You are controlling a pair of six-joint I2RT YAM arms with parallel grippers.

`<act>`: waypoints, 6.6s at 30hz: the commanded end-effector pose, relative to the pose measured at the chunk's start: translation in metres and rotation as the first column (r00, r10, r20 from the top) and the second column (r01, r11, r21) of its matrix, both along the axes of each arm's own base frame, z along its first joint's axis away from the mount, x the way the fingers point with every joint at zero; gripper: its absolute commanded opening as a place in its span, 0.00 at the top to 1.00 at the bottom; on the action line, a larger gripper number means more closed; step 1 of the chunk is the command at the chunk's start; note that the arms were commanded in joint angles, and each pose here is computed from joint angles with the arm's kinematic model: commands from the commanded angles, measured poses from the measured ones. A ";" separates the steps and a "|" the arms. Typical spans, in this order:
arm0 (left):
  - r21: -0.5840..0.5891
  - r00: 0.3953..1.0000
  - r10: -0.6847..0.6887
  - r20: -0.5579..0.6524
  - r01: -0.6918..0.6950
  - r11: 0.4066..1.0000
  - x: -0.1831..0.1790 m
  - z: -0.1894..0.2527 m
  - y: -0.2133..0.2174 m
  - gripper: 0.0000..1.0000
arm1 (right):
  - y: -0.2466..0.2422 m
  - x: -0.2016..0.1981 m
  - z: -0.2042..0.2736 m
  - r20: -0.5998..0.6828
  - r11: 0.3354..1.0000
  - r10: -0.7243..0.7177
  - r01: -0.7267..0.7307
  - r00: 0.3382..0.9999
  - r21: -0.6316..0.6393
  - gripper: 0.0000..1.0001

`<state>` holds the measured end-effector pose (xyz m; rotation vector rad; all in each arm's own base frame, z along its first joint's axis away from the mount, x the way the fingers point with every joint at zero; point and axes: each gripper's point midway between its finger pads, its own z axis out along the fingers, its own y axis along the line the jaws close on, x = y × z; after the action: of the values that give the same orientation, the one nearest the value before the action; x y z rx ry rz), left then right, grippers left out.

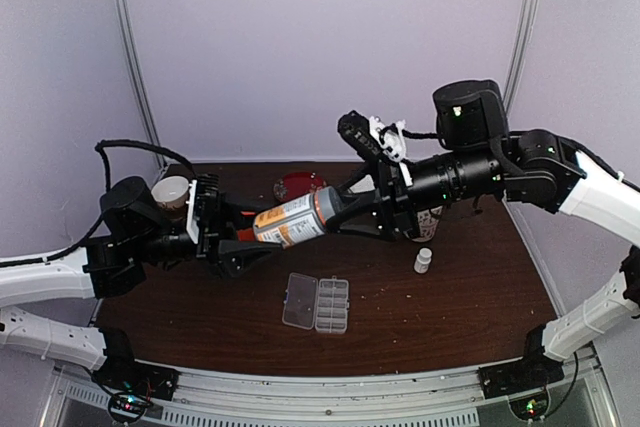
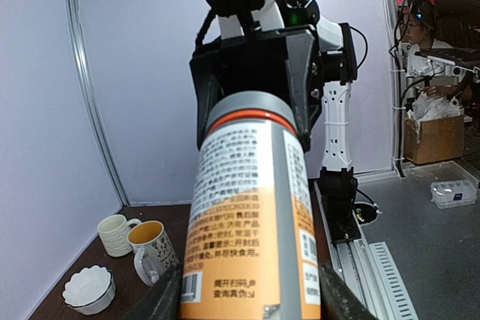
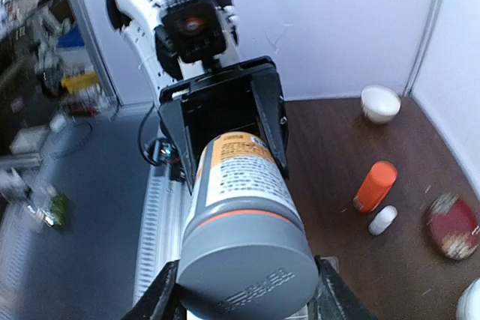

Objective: Sort the pills into containers
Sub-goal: Unscrew the lid of the pill bottle, then open the lid of the pill bottle, then pour the pill into the compartment of the pill container.

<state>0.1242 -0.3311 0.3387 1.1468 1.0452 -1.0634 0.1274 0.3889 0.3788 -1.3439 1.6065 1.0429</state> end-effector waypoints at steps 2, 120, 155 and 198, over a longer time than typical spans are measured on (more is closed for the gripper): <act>-0.062 1.000 -0.002 0.019 0.003 0.998 0.001 0.023 -0.001 1.00 | -0.004 -0.026 0.012 0.692 0.925 0.333 -0.364 0.641 -0.108 0.99; 0.528 0.925 0.331 -0.185 -0.191 0.828 0.096 -0.226 -0.019 1.00 | -0.077 0.042 -0.171 -0.294 0.864 -0.477 0.503 0.828 0.014 1.00; 0.597 0.908 0.362 -0.212 -0.173 0.784 0.102 -0.233 -0.028 1.00 | -0.070 0.044 -0.179 -0.304 0.868 -0.482 0.496 0.821 -0.036 1.00; 0.604 0.896 0.395 -0.202 -0.204 0.770 0.104 -0.240 -0.030 1.00 | -0.072 0.044 -0.181 -0.307 0.864 -0.489 0.501 0.817 -0.045 1.00</act>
<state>0.2230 -0.3554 0.0865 1.2826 1.9040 -0.6758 0.1688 0.3154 0.1850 -0.7016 2.0366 0.9570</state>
